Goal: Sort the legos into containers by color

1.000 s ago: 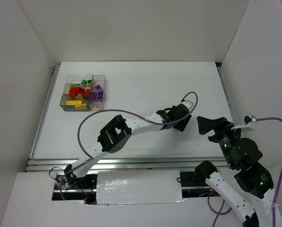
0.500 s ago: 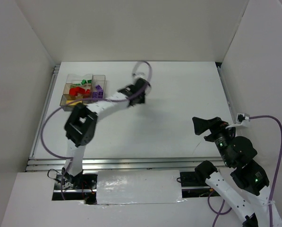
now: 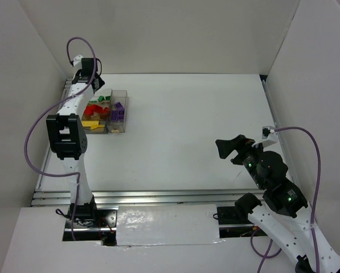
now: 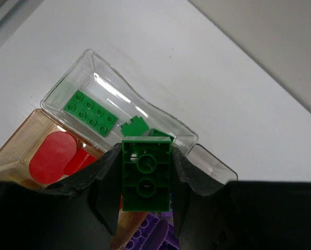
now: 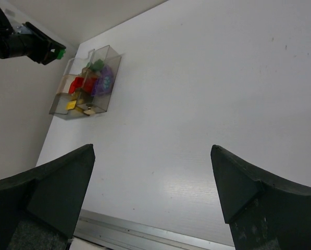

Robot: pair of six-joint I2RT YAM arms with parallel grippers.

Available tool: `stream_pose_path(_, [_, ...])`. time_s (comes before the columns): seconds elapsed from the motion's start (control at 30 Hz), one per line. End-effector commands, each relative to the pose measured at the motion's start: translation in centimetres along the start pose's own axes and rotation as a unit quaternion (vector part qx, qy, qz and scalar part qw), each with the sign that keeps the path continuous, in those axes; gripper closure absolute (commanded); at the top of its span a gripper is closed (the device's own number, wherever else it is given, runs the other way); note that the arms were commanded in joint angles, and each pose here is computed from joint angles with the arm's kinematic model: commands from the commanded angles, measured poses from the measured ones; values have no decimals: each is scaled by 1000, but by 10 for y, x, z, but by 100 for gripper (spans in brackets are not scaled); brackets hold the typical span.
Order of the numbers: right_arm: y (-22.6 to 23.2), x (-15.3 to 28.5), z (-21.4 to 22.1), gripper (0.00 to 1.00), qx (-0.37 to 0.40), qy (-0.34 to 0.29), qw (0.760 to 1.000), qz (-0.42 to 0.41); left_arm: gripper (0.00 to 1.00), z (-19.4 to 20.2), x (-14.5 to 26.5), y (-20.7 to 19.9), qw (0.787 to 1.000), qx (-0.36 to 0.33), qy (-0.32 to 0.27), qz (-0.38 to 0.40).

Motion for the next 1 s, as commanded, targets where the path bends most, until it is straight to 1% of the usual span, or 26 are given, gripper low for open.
stream_pose_path(0.0, [13,-5,-8,0,7,-13,999,-29,87,-4,-7,23,1000,14,11,-6])
stream_pose_path(0.03, [13,-6,-7,0,8,-11,999,-29,85,-7,-11,34,1000,22,10,-13])
stream_pose_path(0.17, [16,-9,-6,0,10,-7,999,-33,77,-6,-25,49,999,28,17,-14])
stream_pose_path(0.2, [16,-10,-6,0,11,-7,999,-32,72,-4,-29,52,999,27,20,-16])
stream_pose_path(0.23, [17,-10,-6,0,10,-7,999,-34,69,-3,-32,51,999,24,22,-9])
stream_pose_path(0.3, [17,-10,-6,0,8,-7,999,-33,61,-1,-38,53,999,21,24,-5])
stream_pose_path(0.4, [15,-11,-6,0,5,-9,999,-31,55,6,-46,54,999,22,31,-1])
stream_pose_path(0.53, [15,-11,-5,0,5,-7,999,-31,53,20,-62,53,998,22,51,14])
stream_pose_path(0.63, [15,-12,-5,0,5,-5,1000,-29,45,21,-67,54,998,22,54,12])
stream_pose_path(0.67, [15,-12,-5,0,5,-5,1000,-29,37,21,-67,54,998,23,53,11])
stream_pose_path(0.7, [15,-12,-5,0,4,-6,1000,-28,32,19,-67,54,998,23,51,10])
stream_pose_path(0.73, [15,-11,-5,1,4,-6,1000,-29,24,16,-65,55,999,23,46,9])
stream_pose_path(0.77, [15,-11,-6,0,3,-9,1000,-30,10,13,-63,57,999,24,42,5])
stream_pose_path(0.8, [15,-11,-5,1,2,-8,1000,-30,1,11,-62,57,999,26,39,4])
stream_pose_path(0.97, [14,-13,-3,1,-1,-7,1000,-31,1,-20,-38,53,999,40,3,21])
Point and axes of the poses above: each gripper's point midway between its finger pads, its own x axis back along the fingers, its own y axis along the line the jaws close on, z = x × y, the point moved 5 cm from there along x, back along the fingers, and after that the axes turned 12 degrees about -x, right-handed, at the moved point
